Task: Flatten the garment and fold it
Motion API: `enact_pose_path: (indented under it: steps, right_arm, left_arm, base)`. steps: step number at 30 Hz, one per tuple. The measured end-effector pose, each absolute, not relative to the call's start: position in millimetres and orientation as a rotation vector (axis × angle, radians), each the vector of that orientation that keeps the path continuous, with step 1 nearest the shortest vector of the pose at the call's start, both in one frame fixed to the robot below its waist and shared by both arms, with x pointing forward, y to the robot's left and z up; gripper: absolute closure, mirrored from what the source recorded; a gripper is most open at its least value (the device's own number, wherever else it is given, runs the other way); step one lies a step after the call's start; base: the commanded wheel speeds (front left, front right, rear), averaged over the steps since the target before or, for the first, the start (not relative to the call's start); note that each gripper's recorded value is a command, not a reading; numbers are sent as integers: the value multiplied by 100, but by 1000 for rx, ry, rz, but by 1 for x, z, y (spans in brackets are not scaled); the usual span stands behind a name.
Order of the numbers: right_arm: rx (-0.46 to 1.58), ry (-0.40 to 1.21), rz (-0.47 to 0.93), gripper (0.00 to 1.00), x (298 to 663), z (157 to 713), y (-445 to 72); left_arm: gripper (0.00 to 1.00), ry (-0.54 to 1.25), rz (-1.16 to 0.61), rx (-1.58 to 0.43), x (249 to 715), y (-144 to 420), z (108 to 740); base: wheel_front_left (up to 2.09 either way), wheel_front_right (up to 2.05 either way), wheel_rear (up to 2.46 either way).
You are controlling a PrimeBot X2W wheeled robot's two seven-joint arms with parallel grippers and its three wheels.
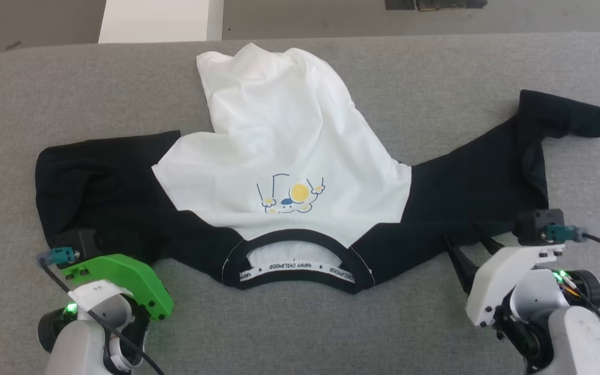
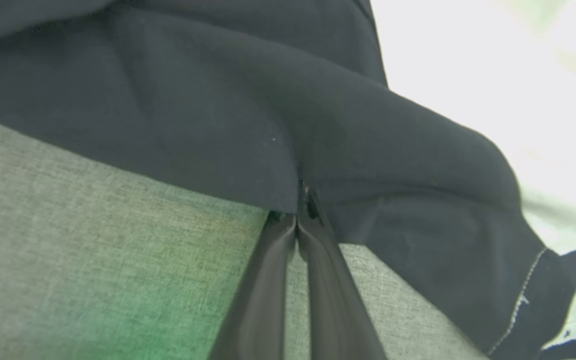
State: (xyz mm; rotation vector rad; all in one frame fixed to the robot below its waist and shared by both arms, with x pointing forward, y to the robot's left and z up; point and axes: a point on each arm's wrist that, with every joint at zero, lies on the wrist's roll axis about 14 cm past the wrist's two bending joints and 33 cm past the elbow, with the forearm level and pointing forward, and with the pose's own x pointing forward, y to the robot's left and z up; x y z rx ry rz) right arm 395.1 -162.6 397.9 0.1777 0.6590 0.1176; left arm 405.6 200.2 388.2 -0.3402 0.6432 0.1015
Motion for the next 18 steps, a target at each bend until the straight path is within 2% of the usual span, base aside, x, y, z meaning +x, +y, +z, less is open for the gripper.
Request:
enact_pose_path:
  steps: [6,7,8,9,11,12,17,18]
  right_arm:
    - [177,681,139,0,410,392,-155]
    - [180,678,139,4,412,392,-155]
    - [184,677,138,13,412,391,-155]
    - [187,675,133,14,413,391,-156]
    - [199,661,119,1,413,392,-160]
    - [203,654,111,0,413,393,-163]
    - [219,622,70,0,409,398,-176]
    - [223,612,61,4,408,400,-179]
  left_arm:
    - [100,641,102,-346,409,200,386]
    - [100,643,102,-347,409,200,385]
    - [100,646,102,-347,408,201,384]
    - [100,648,103,-346,408,201,383]
    - [100,649,103,-346,407,201,383]
    - [100,646,103,-346,407,201,384]
    - [100,638,98,-348,409,199,386]
    - [100,638,97,-346,409,199,386]
  base:
    - [0,0,0]
    - [0,0,0]
    - [0,0,0]
    - [0,0,0]
    - [0,0,0]
    - [0,0,0]
    - [0,0,0]
    - [0,0,0]
